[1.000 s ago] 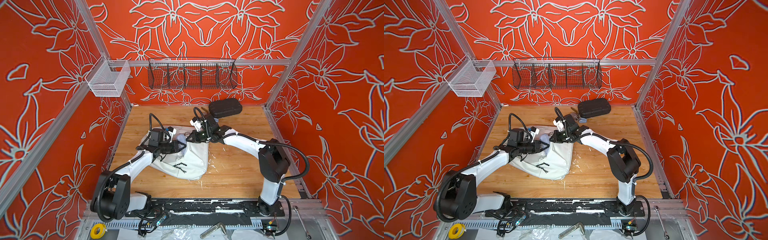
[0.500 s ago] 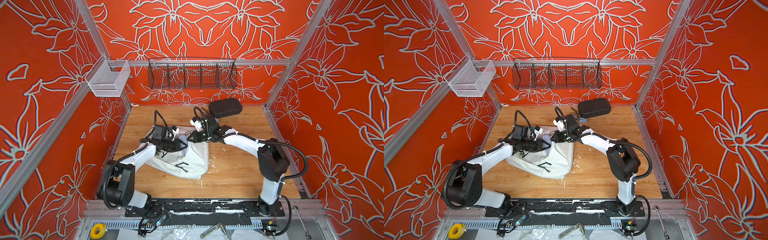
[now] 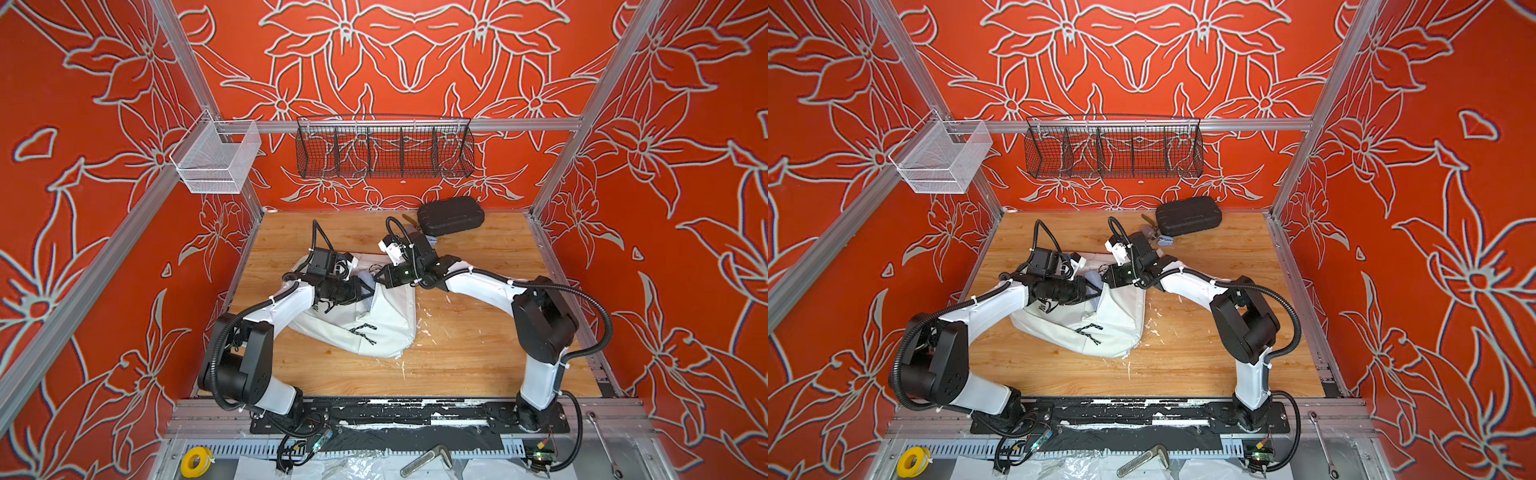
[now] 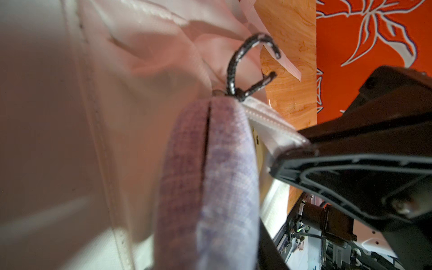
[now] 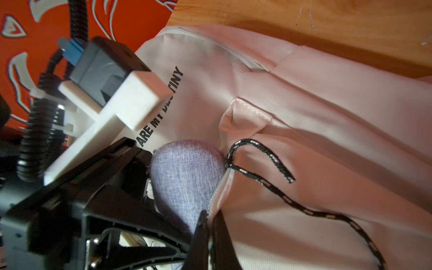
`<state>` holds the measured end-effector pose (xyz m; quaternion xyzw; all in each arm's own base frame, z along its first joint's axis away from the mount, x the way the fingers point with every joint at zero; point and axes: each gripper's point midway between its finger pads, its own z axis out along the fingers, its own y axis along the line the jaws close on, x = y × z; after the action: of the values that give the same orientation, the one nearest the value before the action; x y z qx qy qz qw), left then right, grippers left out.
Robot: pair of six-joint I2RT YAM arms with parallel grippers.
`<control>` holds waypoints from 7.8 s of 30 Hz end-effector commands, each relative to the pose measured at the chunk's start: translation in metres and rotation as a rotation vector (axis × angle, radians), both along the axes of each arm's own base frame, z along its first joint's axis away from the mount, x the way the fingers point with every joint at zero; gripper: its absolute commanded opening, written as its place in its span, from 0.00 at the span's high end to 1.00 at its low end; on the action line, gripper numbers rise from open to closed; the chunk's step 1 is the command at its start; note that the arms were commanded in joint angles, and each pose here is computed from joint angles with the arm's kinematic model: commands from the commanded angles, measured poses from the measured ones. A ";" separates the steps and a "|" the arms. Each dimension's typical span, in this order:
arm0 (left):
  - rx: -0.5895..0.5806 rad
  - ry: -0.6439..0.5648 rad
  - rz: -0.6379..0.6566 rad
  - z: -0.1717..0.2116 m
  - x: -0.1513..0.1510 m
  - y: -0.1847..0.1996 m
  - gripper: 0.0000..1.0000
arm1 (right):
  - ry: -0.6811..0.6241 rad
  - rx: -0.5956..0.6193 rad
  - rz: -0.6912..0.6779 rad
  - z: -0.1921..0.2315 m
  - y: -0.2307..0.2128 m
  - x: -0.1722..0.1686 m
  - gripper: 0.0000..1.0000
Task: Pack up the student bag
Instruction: 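Push the pouch into the front pocket with right while left holds it open, then open the right gripper and release the pouch inside the pocket, then move the right gripper toward the metal valve while left holds the pocket, then grasp the lavender stapler beside the black case with the right gripper and lift, then carry the stapler over the front pocket with right while left holds it open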
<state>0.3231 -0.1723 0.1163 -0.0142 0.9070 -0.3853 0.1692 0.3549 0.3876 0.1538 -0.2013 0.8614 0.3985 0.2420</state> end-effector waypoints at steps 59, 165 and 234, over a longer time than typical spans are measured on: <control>-0.045 -0.050 0.105 0.010 0.019 0.017 1.00 | -0.004 0.280 0.194 0.067 0.054 0.022 1.00; 0.239 -0.279 0.160 0.082 0.071 0.054 0.39 | -0.304 -0.495 0.236 -0.066 -0.175 0.197 0.29; 0.205 -0.291 0.127 0.084 0.052 0.049 0.37 | 0.009 -0.730 0.098 -0.122 -0.218 0.139 0.53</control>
<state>0.3696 -0.1223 0.1941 -0.0009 0.9080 -0.2730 0.3179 0.4992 0.1644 0.0302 -0.3054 0.9394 0.0679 0.1400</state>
